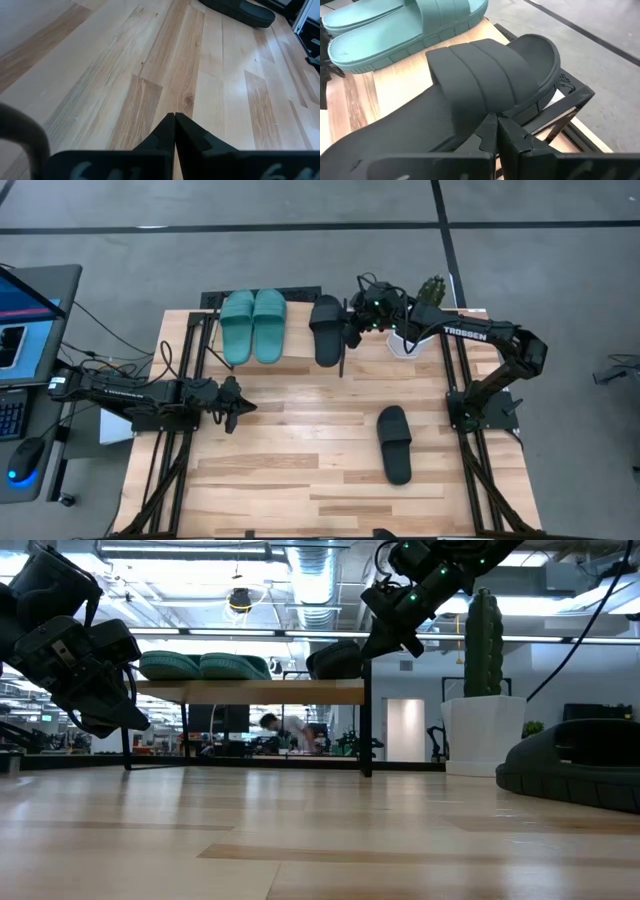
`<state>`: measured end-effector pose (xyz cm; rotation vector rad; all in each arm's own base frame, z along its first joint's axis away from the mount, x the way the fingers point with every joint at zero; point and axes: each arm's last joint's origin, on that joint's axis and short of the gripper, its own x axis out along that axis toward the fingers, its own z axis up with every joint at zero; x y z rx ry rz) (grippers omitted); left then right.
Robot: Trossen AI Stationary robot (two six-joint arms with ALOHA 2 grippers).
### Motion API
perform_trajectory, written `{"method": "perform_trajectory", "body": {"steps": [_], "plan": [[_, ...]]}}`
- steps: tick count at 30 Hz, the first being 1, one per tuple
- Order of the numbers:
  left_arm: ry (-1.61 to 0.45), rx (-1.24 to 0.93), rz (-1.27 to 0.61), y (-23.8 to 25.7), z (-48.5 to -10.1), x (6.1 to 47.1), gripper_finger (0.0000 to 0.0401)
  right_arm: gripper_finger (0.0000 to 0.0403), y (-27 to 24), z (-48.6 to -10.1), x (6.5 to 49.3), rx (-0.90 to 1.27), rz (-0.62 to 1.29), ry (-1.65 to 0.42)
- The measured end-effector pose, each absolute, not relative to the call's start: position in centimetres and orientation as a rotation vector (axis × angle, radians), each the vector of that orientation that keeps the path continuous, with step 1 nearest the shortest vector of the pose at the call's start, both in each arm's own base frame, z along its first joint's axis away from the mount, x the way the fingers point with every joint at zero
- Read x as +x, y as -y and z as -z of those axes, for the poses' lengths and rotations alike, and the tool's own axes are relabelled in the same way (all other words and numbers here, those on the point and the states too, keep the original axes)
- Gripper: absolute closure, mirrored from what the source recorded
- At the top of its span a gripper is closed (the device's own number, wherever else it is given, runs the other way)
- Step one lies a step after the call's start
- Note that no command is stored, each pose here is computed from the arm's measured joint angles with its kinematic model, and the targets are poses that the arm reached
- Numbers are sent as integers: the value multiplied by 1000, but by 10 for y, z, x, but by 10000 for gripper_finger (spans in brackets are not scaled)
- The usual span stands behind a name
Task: Pick and place slides into the shelf
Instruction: Put the left black slide on the shelf
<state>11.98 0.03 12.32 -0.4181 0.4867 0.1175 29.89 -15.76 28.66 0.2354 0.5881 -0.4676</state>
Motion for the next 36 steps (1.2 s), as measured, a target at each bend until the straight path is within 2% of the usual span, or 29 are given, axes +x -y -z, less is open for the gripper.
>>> {"method": "perform_trajectory", "body": {"steps": [21,36], "plan": [[-487,-418,-118,0,-123,120,401,403,161,-289,299,247,409,-560],[-487,-418,-118,0,-123,120,401,403,172,-289,293,264,440,-544]]}}
